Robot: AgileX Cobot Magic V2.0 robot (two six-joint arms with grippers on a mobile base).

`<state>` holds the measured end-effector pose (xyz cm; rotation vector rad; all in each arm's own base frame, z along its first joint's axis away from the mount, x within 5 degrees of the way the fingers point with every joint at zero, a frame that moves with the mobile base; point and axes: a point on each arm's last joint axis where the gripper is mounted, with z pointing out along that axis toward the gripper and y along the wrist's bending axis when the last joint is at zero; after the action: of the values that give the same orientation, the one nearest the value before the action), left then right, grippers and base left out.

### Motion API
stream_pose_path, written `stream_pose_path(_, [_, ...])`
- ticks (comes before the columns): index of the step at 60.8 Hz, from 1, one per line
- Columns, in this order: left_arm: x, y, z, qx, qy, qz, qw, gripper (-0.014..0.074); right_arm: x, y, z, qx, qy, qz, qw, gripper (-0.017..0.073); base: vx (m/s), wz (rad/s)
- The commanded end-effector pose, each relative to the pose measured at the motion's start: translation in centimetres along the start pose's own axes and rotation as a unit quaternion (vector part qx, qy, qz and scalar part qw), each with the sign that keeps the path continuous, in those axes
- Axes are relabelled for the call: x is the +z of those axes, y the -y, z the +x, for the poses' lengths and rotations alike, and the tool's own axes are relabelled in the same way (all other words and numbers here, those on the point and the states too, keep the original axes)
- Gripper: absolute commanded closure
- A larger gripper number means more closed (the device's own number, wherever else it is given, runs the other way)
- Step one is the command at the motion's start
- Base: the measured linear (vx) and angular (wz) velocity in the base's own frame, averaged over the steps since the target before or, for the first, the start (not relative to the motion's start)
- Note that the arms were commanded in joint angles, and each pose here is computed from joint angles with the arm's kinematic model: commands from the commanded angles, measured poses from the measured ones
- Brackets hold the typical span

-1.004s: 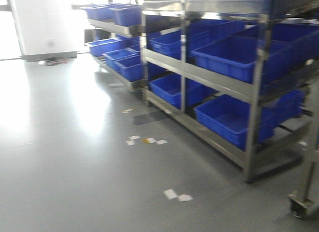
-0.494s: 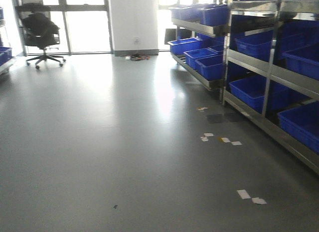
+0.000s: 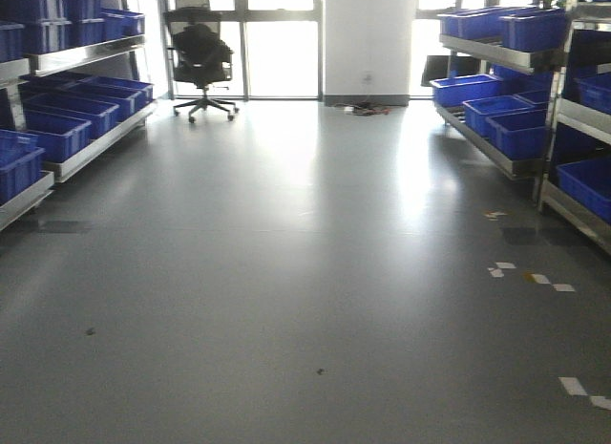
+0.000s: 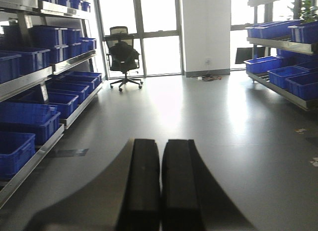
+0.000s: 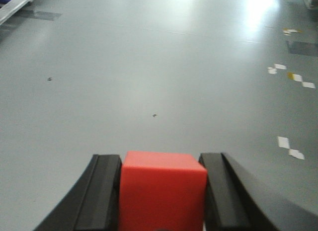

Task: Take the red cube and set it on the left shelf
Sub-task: 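Turn the base away from the table while holding the red cube, then drive the base along the rack of blue bins holding the cube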

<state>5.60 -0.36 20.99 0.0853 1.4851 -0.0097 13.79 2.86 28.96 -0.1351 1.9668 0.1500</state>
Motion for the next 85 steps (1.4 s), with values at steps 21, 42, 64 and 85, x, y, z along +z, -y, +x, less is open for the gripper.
stream_pose_path(21, [0.08,-0.06,0.04,-0.002,0.027,-0.004,1.0,0.0488,-0.43,-0.1,-1.62,-0.009,0.054,-0.005,0.998,0.0503,-0.07,0.38])
stream_pose_path(42, [0.08,-0.06,0.04,-0.002,0.027,-0.004,1.0,0.0488,-0.47,-0.09,-1.57,-0.009,0.052,-0.004,0.999,0.0503,0.04,0.22])
stream_pose_path(64, [0.08,-0.06,0.04,-0.002,0.027,-0.004,1.0,0.0488,-0.47,-0.09,-1.57,-0.009,0.052,-0.004,0.999,0.0503,0.16,0.16])
stream_pose_path(85, [0.08,-0.06,0.04,-0.002,0.027,-0.004,1.0,0.0488,-0.47,-0.09,-1.57,-0.009,0.052,-0.004,0.999,0.0503,0.31,0.01])
